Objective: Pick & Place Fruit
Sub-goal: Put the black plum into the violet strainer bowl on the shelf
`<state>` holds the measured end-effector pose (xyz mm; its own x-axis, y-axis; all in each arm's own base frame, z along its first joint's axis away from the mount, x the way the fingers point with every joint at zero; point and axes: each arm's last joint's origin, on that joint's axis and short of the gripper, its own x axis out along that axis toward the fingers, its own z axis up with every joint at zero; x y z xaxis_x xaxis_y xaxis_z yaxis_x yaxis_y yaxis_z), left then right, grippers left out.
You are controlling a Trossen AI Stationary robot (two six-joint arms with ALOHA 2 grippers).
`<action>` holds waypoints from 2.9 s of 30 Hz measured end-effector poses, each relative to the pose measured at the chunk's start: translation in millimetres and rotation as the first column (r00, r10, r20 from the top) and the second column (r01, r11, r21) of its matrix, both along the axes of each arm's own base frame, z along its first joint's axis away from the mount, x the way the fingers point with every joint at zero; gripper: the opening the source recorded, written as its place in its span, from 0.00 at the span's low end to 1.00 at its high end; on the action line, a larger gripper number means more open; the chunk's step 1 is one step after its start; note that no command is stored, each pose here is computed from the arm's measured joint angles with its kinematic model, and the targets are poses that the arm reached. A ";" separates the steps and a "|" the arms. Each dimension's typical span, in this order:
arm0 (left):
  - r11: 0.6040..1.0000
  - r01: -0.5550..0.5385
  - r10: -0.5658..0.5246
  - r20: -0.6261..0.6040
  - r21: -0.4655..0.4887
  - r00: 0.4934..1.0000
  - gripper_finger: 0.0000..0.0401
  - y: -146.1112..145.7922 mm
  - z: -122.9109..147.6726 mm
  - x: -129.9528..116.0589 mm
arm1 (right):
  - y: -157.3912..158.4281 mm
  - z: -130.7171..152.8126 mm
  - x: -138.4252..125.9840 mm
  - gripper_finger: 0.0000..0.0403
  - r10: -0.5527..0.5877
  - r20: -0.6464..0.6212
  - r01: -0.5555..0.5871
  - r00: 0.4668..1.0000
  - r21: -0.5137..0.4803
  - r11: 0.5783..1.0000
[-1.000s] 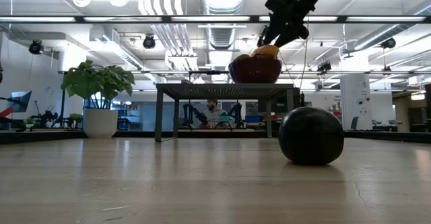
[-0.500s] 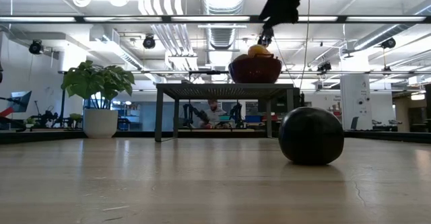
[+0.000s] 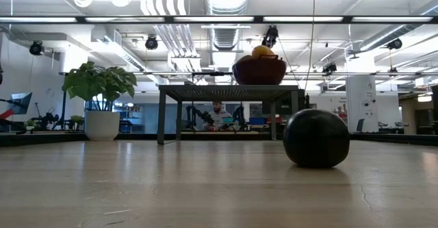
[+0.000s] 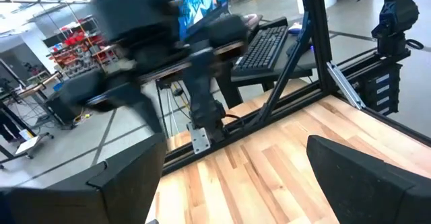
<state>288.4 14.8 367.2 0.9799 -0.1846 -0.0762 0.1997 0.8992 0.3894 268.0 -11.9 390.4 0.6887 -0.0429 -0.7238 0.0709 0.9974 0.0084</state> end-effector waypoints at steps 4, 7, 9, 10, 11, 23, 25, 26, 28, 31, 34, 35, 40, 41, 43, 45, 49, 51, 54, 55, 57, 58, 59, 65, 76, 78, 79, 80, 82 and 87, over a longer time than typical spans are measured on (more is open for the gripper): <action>1.000 0.000 0.000 -0.007 -0.001 1.000 0.91 0.0 -0.8 0.0 | 33.5 -5.0 -2.9 0.58 -0.020 -0.051 0.016 0.998 -0.073 0.997; 1.000 0.000 0.000 -0.008 -0.002 1.000 0.91 0.0 -0.8 -0.1 | 53.9 -9.9 -3.6 0.64 -0.027 -0.075 0.021 0.997 -0.081 0.996; 1.000 0.000 0.000 -0.008 -0.002 1.000 0.91 0.0 -0.9 -0.1 | 66.0 -14.5 -2.1 0.69 -0.015 -0.088 0.009 0.996 -0.062 0.998; 1.000 0.000 0.000 -0.009 -0.002 1.000 0.91 0.0 -0.9 -0.1 | 71.3 -16.8 -0.8 0.72 -0.010 -0.094 0.005 0.995 -0.053 0.999; 1.000 0.000 0.000 -0.011 -0.003 1.000 0.91 0.0 -1.1 -0.1 | 76.1 -19.8 0.3 0.74 -0.005 -0.104 0.001 0.995 -0.046 0.999; 1.000 -0.001 0.001 -0.041 -0.013 0.999 0.91 -0.1 -3.4 -1.1 | 111.5 -73.8 31.1 0.90 0.005 -0.334 -0.003 0.943 0.004 1.000; 1.000 -0.005 0.004 -0.055 -0.015 0.998 0.91 -0.2 -3.5 -3.3 | 116.7 -85.4 37.7 0.89 0.026 -0.377 -0.020 0.926 0.020 1.000; 1.000 -0.008 0.007 -0.059 -0.014 0.998 0.91 -0.2 -3.0 -4.7 | 118.9 -91.5 40.8 0.89 0.035 -0.397 -0.027 0.917 0.024 0.999; 1.000 -0.020 0.019 -0.066 -0.014 0.998 0.91 -0.1 -1.0 -9.2 | 123.7 -103.8 46.9 0.87 0.046 -0.434 -0.043 0.899 0.018 0.999; 0.999 -0.050 0.050 -0.065 -0.007 0.997 0.91 0.2 3.5 -16.8 | 129.6 -121.0 55.1 0.85 0.069 -0.482 -0.071 0.874 0.014 0.997; 0.997 -0.078 0.078 -0.063 0.000 0.995 0.91 0.4 7.8 -24.3 | 134.9 -138.3 62.9 0.82 0.074 -0.519 -0.084 0.851 0.004 0.996; 0.997 -0.082 0.082 -0.061 0.001 0.995 0.91 0.4 9.4 -27.0 | 137.0 -144.2 65.3 0.81 0.076 -0.531 -0.090 0.844 0.000 0.996; 0.996 -0.085 0.084 -0.050 -0.011 0.995 0.91 -0.1 15.0 -35.5 | 148.6 -167.3 73.7 0.77 0.107 -0.564 -0.137 0.819 -0.011 0.990; 0.996 -0.086 0.085 -0.052 -0.019 0.995 0.91 -0.2 15.0 -35.8 | 150.8 -170.0 75.0 0.76 0.117 -0.562 -0.146 0.819 -0.006 0.989; 0.996 -0.087 0.085 -0.054 -0.028 0.995 0.91 -0.2 15.1 -36.0 | 155.6 -175.5 78.4 0.75 0.136 -0.553 -0.157 0.822 0.011 0.988; 0.996 -0.087 0.085 -0.057 -0.028 0.995 0.91 -0.2 14.9 -36.0 | 158.8 -179.6 81.2 0.73 0.150 -0.543 -0.168 0.826 0.017 0.986; 0.996 -0.087 0.085 -0.060 -0.029 0.995 0.91 -0.2 14.4 -35.7 | 160.8 -184.7 84.3 0.70 0.164 -0.541 -0.172 0.825 0.037 0.984; 0.996 -0.087 0.085 -0.060 -0.030 0.995 0.91 -0.1 14.3 -35.6 | 161.3 -185.3 85.2 0.68 0.170 -0.536 -0.176 0.827 0.040 0.984; 0.995 -0.088 0.086 -0.062 -0.038 0.994 0.91 -0.1 14.3 -35.6 | 162.6 -187.9 88.3 0.65 0.176 -0.520 -0.181 0.836 0.042 0.983; 0.995 -0.089 0.086 -0.063 -0.043 0.994 0.91 -0.2 14.3 -35.6 | 162.6 -189.5 88.4 0.65 0.176 -0.523 -0.182 0.834 0.041 0.982; 0.995 -0.090 0.086 -0.073 -0.049 0.994 0.91 -0.2 13.5 -35.7 | 164.0 -193.7 91.6 0.63 0.180 -0.509 -0.183 0.842 0.044 0.982; 0.995 -0.090 0.086 -0.080 -0.049 0.993 0.91 -0.2 12.8 -35.8 | 164.5 -195.6 92.7 0.62 0.180 -0.506 -0.183 0.844 0.045 0.982; 0.995 -0.091 0.086 -0.086 -0.050 0.993 0.91 -0.2 12.2 -35.9 | 164.6 -198.4 92.9 0.61 0.180 -0.512 -0.182 0.840 0.046 0.982; 0.995 -0.091 0.086 -0.095 -0.050 0.992 0.91 -0.2 11.4 -36.0 | 167.7 -210.0 96.5 0.59 0.193 -0.526 -0.168 0.828 0.096 0.981; 0.994 -0.092 0.086 -0.105 -0.050 0.991 0.91 -0.2 8.0 -35.7 | 163.3 -225.8 89.0 0.71 0.120 -0.562 -0.078 0.818 0.098 0.992; 0.995 -0.092 0.086 -0.105 -0.050 0.991 0.91 -0.2 7.9 -35.6 | 162.6 -228.4 87.3 0.73 0.112 -0.571 -0.070 0.813 0.096 0.993; 0.994 -0.092 0.086 -0.105 -0.050 0.991 0.91 -0.2 7.9 -35.6 | 162.3 -229.4 86.6 0.74 0.111 -0.574 -0.069 0.811 0.095 0.993; 0.994 -0.092 0.086 -0.105 -0.051 0.991 0.91 -0.2 8.0 -35.6 | 162.1 -230.3 86.0 0.75 0.110 -0.577 -0.067 0.809 0.094 0.993; 0.994 -0.092 0.086 -0.102 -0.051 0.991 0.91 -0.2 8.9 -35.7 | 161.8 -231.2 85.4 0.77 0.110 -0.581 -0.069 0.807 0.092 0.993; 0.995 -0.091 0.086 -0.085 -0.051 0.993 0.91 -0.1 10.5 -35.4 | 160.6 -234.9 82.7 0.81 0.115 -0.594 -0.080 0.796 0.085 0.993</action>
